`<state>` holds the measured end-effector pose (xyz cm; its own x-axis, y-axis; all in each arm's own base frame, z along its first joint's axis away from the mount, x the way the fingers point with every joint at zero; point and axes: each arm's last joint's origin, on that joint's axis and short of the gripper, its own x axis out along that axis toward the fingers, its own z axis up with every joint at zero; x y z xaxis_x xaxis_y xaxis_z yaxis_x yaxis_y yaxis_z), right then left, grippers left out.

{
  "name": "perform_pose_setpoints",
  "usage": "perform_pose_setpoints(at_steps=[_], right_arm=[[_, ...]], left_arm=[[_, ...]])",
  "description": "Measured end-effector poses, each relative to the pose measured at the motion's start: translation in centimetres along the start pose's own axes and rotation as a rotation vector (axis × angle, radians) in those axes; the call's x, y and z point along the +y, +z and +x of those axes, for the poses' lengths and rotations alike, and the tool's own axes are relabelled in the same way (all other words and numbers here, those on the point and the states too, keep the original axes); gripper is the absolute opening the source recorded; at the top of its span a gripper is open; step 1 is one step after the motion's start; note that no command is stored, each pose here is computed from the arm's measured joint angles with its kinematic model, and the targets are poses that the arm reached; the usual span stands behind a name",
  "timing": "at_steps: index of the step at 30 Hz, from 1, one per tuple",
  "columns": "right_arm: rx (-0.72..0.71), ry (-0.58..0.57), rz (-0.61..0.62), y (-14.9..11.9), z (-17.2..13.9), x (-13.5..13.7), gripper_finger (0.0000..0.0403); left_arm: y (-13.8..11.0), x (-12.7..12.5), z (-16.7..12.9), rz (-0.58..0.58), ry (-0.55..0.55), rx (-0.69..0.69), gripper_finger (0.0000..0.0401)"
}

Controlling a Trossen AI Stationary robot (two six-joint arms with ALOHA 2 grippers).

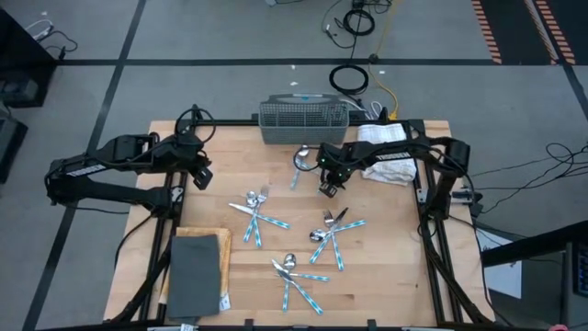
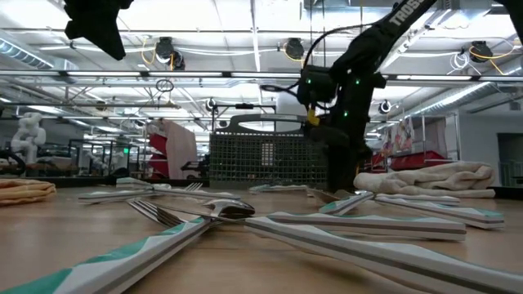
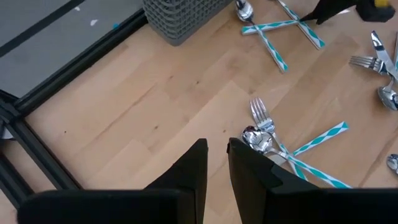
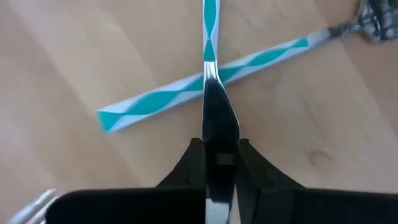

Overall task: Sort silverware
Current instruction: Put the top blue table knife into the gray silverware rack

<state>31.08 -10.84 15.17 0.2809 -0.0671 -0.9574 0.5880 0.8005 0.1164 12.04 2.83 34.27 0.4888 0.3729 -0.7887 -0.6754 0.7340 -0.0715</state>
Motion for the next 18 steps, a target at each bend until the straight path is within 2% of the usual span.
perform_pose_setpoints(at_steps=[3,10,18], right_arm=[[-0.048,0.015,0.013,0.6,-1.6,0.3,0.0013],[0.014,-0.014,0.033,0.1,-2.9,0.4,0.0012],[0.163,-0.165,0.020,-1.7,-3.1,0.0,0.0012]], left_arm=[[0.0,0.0,0.0,0.001,0.000,0.000,0.0070],[0.0,0.0,0.0,0.018,0.000,0.000,0.0070],[0.0,0.0,0.0,0.025,0.000,0.000,0.0070]])
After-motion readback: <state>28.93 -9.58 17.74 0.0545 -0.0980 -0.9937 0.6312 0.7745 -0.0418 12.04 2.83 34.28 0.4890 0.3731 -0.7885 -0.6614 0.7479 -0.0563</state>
